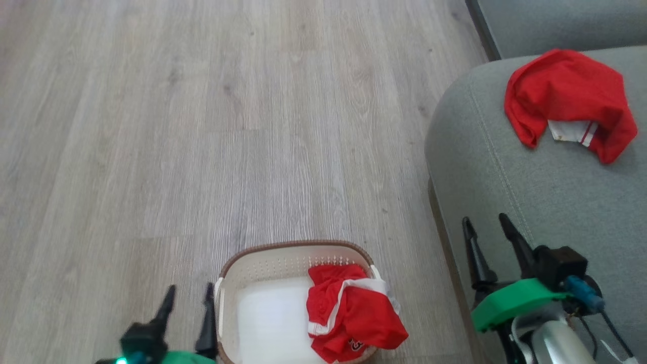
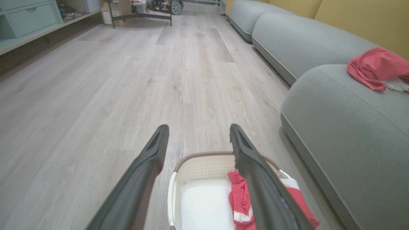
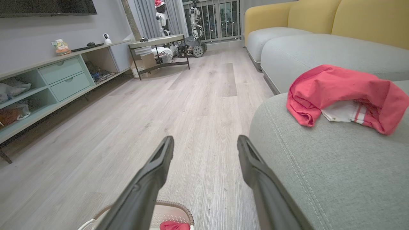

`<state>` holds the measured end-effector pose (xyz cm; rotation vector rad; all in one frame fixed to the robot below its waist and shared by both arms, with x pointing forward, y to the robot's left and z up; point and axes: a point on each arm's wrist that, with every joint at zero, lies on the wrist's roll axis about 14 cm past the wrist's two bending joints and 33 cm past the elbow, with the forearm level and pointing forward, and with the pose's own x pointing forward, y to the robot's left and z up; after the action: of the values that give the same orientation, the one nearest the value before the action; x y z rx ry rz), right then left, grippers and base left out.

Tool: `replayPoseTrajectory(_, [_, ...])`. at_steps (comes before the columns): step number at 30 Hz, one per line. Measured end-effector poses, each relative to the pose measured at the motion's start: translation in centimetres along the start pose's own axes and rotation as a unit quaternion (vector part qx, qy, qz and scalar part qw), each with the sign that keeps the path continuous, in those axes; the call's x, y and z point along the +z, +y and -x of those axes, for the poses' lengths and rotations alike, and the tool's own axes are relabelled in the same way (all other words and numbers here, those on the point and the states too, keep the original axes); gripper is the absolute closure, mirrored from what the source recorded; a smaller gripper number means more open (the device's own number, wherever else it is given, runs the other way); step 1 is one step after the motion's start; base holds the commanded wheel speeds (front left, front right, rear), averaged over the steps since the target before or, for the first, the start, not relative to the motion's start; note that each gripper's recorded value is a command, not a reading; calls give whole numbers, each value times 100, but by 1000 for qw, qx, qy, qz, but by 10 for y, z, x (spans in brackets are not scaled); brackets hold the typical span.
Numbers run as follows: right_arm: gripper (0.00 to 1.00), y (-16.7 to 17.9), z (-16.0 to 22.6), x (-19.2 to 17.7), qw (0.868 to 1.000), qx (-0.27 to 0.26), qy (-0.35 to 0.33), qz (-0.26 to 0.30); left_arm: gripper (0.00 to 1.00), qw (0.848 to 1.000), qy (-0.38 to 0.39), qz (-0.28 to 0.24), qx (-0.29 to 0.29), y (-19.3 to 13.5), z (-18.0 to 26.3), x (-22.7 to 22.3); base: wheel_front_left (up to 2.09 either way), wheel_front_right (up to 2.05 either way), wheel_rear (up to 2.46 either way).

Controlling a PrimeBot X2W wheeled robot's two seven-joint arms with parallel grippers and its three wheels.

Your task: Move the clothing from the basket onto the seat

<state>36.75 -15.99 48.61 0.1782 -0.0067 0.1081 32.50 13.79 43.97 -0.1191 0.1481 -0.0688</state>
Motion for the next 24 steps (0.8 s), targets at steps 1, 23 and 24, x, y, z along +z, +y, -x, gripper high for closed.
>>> replayPoseTrajectory(1, [0, -2, -1, 0, 1000, -3, 0, 0, 0, 1000, 6, -3, -9, -4, -1, -4, 0, 0, 0])
replayPoseTrajectory(23, [0, -58, -94, 24, 994, -53, -61, 78, 0, 940, 195, -116, -254, -107, -108, -126, 0, 0, 0])
replayPoseTrajectory(24, [0, -61, -97, 21, 993, -55, -58, 81, 0, 935, 207, -120, -263, -110, -110, -136, 0, 0, 0])
